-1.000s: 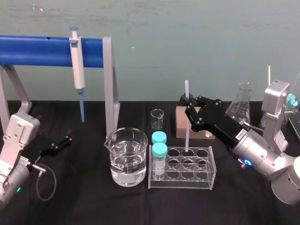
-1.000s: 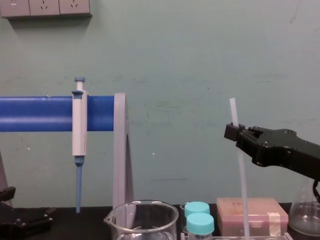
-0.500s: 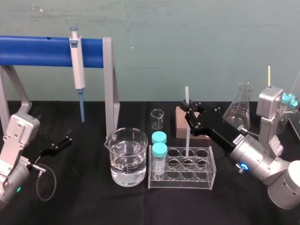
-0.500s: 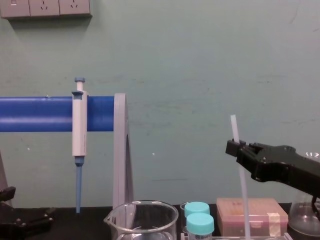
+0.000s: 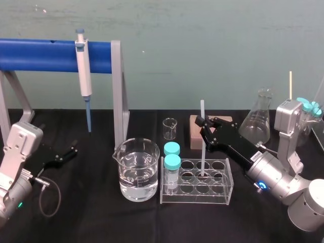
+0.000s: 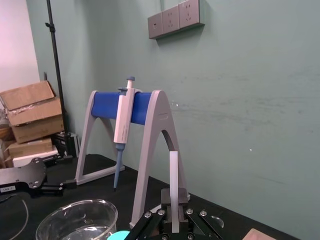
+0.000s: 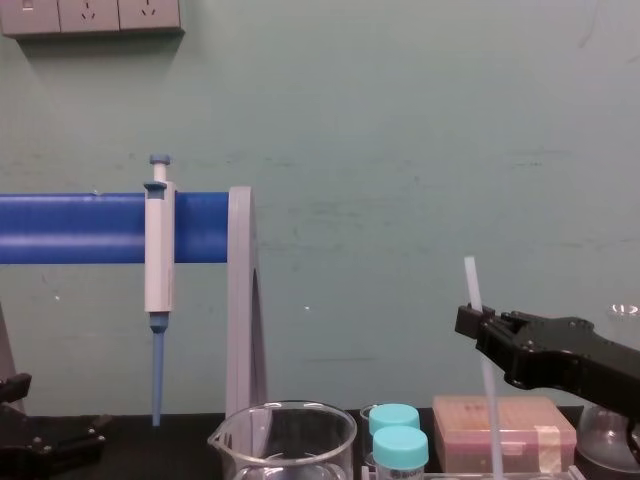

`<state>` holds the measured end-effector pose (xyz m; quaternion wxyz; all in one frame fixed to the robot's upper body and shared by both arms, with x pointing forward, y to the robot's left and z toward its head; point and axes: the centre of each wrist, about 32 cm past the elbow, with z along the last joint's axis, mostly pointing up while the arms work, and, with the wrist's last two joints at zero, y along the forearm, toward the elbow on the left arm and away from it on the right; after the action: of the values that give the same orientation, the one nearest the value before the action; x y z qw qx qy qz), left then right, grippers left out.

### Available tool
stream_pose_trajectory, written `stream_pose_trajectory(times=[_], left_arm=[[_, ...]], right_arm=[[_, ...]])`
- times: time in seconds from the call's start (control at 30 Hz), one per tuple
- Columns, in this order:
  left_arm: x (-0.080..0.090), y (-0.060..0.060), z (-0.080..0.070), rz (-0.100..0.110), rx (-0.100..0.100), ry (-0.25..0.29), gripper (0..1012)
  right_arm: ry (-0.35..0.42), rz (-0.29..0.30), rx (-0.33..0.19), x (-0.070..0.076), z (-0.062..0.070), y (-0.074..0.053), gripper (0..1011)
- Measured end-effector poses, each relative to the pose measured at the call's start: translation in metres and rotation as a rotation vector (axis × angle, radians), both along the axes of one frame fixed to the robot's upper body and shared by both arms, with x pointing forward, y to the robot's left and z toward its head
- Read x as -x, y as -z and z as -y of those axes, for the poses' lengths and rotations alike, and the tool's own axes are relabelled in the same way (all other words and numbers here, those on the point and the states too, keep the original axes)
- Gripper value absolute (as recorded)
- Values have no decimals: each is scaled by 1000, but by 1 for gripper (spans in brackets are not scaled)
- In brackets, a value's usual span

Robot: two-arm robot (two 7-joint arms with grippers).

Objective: Pick up the stirring rod with one hand, then place it down.

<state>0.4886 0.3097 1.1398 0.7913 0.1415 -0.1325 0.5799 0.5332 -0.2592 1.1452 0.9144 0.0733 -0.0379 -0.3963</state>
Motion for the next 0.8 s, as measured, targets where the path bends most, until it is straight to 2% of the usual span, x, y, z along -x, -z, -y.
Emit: stream_pose_trajectory(times=[0.8], left_arm=[[0, 0, 0, 0, 0, 0, 1000]], right_arm=[[26, -42, 6, 5, -1, 10, 70]])
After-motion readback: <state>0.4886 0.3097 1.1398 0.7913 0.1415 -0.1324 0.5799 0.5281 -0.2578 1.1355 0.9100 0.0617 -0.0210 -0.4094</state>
